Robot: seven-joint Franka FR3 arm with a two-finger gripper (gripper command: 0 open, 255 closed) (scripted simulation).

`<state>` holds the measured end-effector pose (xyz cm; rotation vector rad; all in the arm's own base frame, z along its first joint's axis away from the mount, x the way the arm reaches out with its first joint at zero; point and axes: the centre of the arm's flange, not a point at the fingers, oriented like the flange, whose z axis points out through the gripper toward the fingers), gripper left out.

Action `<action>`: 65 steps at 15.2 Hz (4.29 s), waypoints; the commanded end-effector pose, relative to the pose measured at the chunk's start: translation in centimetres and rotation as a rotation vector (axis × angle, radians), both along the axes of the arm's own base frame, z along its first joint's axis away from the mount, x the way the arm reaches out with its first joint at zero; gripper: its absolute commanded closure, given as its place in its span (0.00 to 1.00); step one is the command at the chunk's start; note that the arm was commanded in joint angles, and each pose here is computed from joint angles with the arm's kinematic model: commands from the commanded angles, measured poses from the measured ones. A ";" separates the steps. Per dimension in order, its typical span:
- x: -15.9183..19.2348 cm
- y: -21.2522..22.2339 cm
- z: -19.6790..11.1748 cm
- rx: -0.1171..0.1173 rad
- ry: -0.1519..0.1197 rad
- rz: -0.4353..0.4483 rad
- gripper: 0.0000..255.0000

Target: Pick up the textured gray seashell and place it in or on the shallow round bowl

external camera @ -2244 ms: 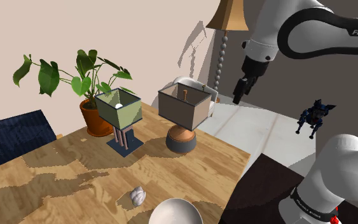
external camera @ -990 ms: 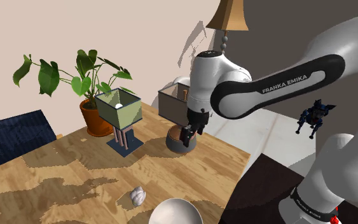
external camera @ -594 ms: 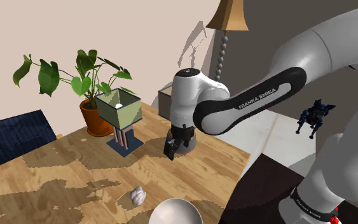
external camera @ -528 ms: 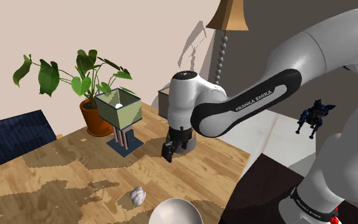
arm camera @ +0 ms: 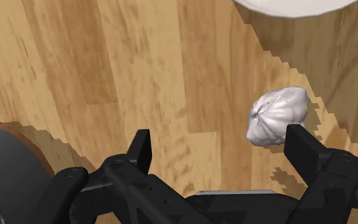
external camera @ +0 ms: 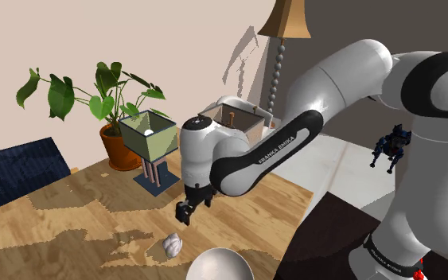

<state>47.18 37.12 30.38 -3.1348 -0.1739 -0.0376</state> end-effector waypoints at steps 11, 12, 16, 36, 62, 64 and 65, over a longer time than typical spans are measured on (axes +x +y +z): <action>2.8 8.5 -9.0 0.020 0.030 0.004 0.00; 2.8 8.5 -9.6 0.020 0.030 0.004 0.00; 2.8 8.6 -11.5 0.020 0.030 0.004 0.00; 2.8 8.6 -9.9 0.020 0.030 0.004 1.00; -2.4 7.7 1.6 0.020 0.030 0.004 1.00; -5.0 7.3 1.6 0.020 0.030 0.004 1.00; -6.3 7.1 1.6 0.020 0.030 0.004 1.00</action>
